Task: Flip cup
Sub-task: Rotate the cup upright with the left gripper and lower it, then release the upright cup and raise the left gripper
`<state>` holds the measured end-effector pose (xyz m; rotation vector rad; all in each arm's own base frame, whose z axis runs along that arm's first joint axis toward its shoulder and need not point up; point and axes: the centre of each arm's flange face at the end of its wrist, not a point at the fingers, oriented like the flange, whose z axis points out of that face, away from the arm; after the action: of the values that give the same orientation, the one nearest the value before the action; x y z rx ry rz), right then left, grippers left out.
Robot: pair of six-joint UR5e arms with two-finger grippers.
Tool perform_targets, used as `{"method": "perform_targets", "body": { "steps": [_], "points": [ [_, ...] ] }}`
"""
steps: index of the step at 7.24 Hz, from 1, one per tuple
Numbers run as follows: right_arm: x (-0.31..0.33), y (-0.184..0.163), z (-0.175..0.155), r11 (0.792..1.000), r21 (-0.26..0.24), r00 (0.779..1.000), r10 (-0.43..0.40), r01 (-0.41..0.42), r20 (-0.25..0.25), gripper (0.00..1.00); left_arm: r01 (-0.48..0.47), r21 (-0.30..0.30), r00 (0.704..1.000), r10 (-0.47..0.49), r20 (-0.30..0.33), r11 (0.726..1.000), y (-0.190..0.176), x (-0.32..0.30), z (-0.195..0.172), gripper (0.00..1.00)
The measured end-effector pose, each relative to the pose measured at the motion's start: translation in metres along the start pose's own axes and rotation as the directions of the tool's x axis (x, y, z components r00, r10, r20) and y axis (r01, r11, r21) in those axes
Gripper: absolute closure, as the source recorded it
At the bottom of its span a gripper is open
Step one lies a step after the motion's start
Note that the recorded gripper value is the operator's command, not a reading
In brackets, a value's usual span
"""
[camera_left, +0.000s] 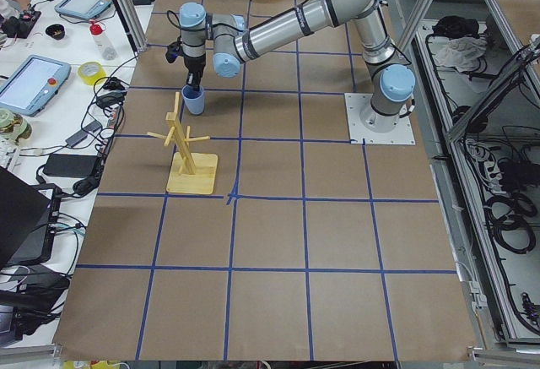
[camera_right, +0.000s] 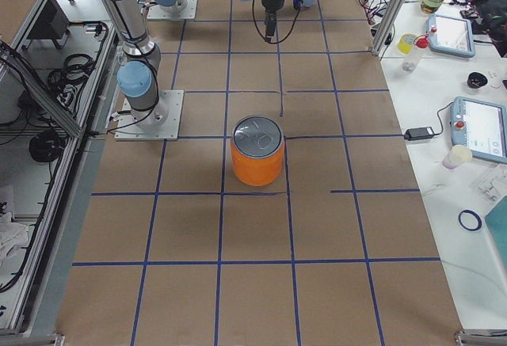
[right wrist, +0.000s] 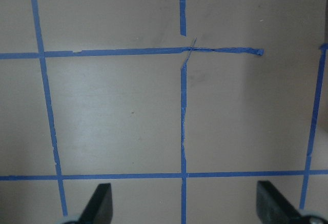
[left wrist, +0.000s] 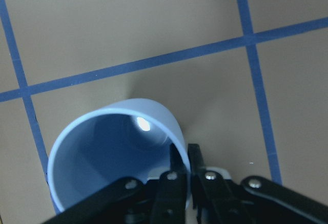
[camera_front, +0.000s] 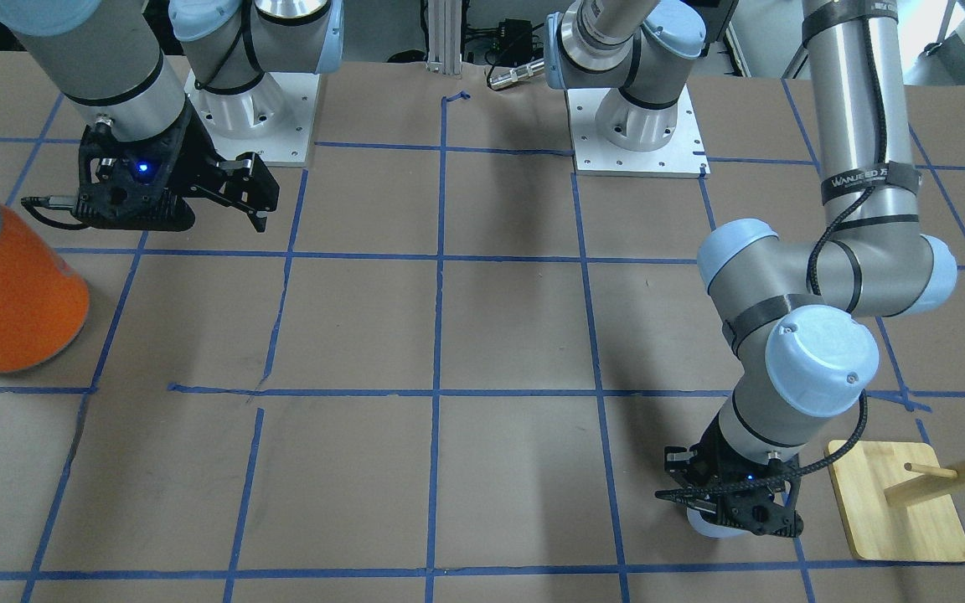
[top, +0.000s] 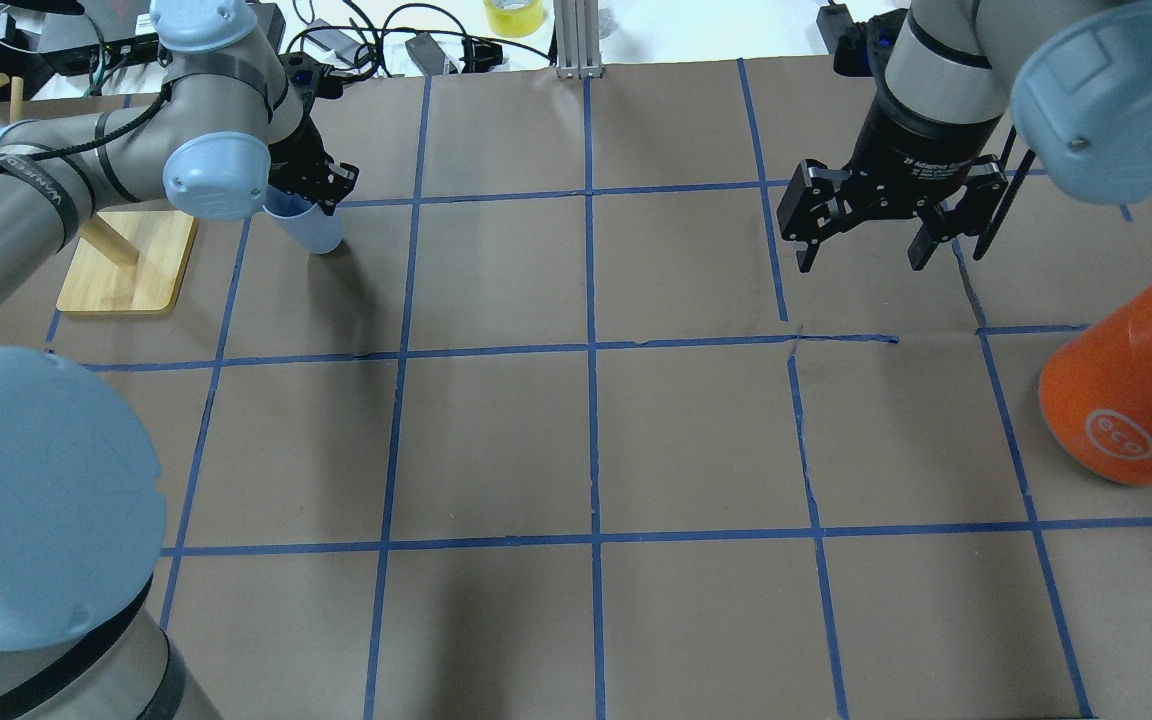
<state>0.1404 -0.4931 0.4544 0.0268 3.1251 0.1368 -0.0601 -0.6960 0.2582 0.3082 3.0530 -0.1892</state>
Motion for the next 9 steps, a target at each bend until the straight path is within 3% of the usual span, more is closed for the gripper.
{"method": "perform_targets", "body": {
  "steps": [1, 2, 5, 8, 9],
  "points": [
    [0.0, 0.0, 0.001, 1.0, 0.002, 1.0, -0.003, 0.003, 0.0, 0.0, 0.004, -0.004, 1.0, -0.004, -0.001, 1.0, 0.001, 0.0, 0.002, 0.26],
    [0.0, 0.0, 0.001, 1.0, 0.002, 1.0, -0.007, 0.007, 0.002, 0.0, 0.01, -0.007, 1.0, -0.01, -0.001, 1.0, 0.003, 0.0, 0.002, 0.17],
    [0.0, 0.0, 0.004, 1.0, 0.002, 1.0, -0.03, 0.03, 0.001, 0.0, 0.025, -0.03, 1.0, -0.026, -0.008, 0.999, 0.014, -0.001, -0.028, 0.08],
    [0.0, 0.0, 0.004, 0.999, 0.003, 0.999, -0.037, 0.037, 0.003, 0.0, 0.089, -0.081, 0.996, -0.091, -0.022, 0.993, 0.046, 0.019, -0.128, 0.05],
    [0.0, -0.001, 0.003, 0.999, 0.005, 0.999, -0.037, 0.037, 0.003, 0.0, 0.126, -0.071, 0.992, -0.127, -0.017, 0.99, 0.061, 0.034, -0.165, 0.03]
  ]
}}
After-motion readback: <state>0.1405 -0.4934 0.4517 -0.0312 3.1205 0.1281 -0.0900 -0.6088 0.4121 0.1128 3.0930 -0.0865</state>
